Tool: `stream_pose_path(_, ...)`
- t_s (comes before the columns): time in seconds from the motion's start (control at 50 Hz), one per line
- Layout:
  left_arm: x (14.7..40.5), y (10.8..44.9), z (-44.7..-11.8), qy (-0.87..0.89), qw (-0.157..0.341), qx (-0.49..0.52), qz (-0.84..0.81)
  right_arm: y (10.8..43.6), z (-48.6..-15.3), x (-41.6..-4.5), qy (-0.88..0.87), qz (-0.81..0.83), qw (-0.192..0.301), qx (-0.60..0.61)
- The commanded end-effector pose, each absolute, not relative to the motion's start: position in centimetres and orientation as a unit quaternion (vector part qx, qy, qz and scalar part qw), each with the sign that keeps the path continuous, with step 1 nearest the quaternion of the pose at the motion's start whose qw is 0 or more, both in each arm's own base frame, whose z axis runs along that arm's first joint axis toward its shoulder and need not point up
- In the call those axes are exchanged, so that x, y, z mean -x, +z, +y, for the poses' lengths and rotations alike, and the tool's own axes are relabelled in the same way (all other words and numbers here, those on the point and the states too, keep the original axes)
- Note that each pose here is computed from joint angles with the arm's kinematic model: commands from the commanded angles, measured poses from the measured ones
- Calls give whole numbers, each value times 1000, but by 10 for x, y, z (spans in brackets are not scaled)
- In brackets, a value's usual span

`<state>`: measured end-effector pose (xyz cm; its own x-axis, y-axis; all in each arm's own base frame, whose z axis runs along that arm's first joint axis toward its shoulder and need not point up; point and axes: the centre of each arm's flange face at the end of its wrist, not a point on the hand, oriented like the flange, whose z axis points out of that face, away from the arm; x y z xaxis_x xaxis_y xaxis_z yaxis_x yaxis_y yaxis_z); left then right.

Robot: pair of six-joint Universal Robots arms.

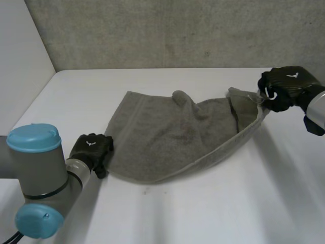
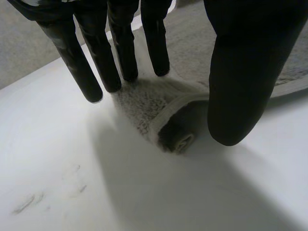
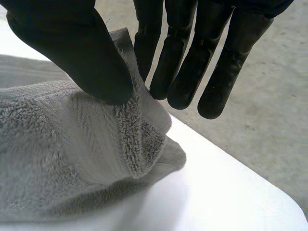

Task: Fold the towel.

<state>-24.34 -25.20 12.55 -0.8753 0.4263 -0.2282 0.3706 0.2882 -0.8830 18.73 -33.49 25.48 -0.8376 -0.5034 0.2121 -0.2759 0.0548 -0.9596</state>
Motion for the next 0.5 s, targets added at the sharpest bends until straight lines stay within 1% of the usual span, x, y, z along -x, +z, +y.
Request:
stream_pose_path(0.02, 244, 121, -269, 559, 22, 237, -794, 259, -344, -162, -646, 729, 78, 212)
stream_pose_path(0.1, 243, 122, -279, 578, 16, 233, -782, 259, -350, -145, -649, 735, 57, 189)
stream_pose_path(0.16, 242, 122, -280, 579, 14, 232, -782, 260, -353, -139, -652, 734, 50, 183)
stream_pose_path(0.28, 238, 128, -281, 584, 10, 225, -780, 261, -350, -137, -652, 732, 46, 191)
stream_pose_path(0.32, 235, 157, -279, 613, 7, 214, -761, 265, -343, -140, -653, 728, 39, 206)
stream_pose_path(0.34, 235, 157, -279, 613, 7, 214, -760, 265, -343, -140, -653, 728, 39, 206)
stream_pose_path(0.36, 235, 174, -277, 631, 8, 208, -747, 270, -337, -142, -655, 723, 30, 219)
stream_pose_path(0.38, 235, 174, -277, 631, 9, 208, -747, 277, -330, -143, -659, 714, 16, 234)
stream_pose_path(0.4, 234, 190, -274, 647, 10, 205, -734, 277, -329, -143, -659, 714, 16, 235)
stream_pose_path(0.42, 233, 208, -269, 663, 12, 203, -721, 284, -322, -144, -664, 704, -2, 252)
stream_pose_path(0.44, 233, 208, -269, 663, 12, 203, -720, 284, -322, -144, -664, 704, -2, 252)
stream_pose_path(0.48, 227, 251, -255, 694, 12, 195, -693, 300, -309, -144, -667, 686, -42, 286)
stream_pose_path(0.5, 227, 252, -255, 694, 12, 195, -693, 300, -309, -144, -667, 686, -42, 287)
